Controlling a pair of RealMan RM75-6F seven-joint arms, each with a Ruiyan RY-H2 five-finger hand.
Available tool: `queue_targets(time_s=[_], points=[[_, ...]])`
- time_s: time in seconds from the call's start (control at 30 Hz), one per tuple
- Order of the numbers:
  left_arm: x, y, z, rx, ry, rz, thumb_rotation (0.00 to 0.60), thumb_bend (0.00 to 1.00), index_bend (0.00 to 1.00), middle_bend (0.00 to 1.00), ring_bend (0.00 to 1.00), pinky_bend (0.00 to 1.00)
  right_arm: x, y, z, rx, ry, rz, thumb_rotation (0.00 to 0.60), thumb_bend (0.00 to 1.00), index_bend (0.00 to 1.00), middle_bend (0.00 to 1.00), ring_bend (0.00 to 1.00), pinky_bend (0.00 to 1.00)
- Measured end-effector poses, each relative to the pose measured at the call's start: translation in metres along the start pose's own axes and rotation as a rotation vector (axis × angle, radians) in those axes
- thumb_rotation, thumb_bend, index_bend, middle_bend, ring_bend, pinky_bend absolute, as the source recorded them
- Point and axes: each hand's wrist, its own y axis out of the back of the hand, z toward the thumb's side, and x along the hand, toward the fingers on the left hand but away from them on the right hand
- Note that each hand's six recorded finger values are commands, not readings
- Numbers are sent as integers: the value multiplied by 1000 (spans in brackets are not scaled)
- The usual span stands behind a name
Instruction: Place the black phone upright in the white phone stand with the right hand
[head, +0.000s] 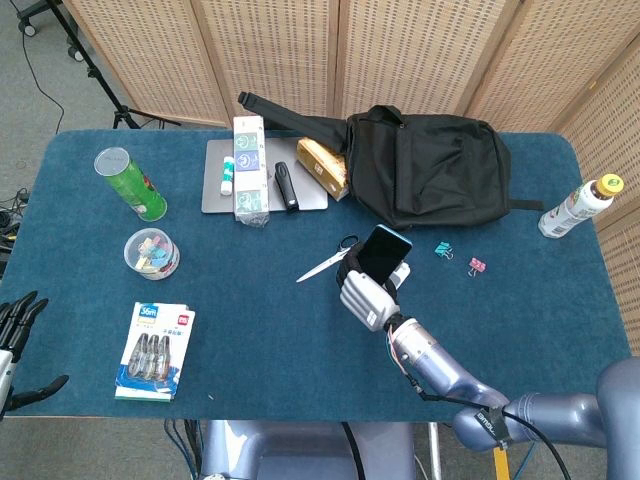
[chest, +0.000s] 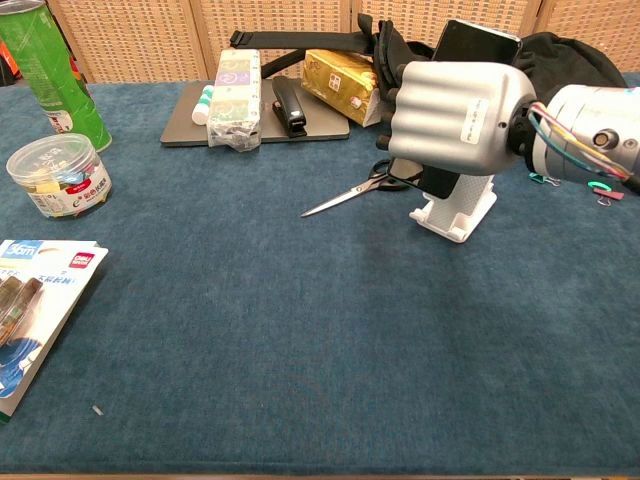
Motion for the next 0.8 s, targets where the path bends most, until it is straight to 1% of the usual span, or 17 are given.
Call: queue_targets(time_s=[0.13, 0.33, 0.57, 0.8], points=[[-1, 0, 0, -1, -1, 2, 600, 0, 0, 0, 0, 0, 0, -3, 6, 28, 10, 7, 600, 543, 604, 474, 430, 432], [-1, 0, 0, 0, 0, 2, 600, 0, 0, 0, 0, 0, -1, -6, 9, 32, -5, 19, 600, 542, 604, 461, 430, 432], [0, -1, -1, 0, 3, -1, 600, 0, 0, 0, 0, 0, -2, -14, 19, 69, -22, 72, 600, 524, 604, 438, 430, 432], [1, -1, -1, -1, 6, -1, 600, 0, 0, 0, 0, 0, -2, -15, 32, 78, -12, 87, 600, 520, 604, 406, 430, 432]])
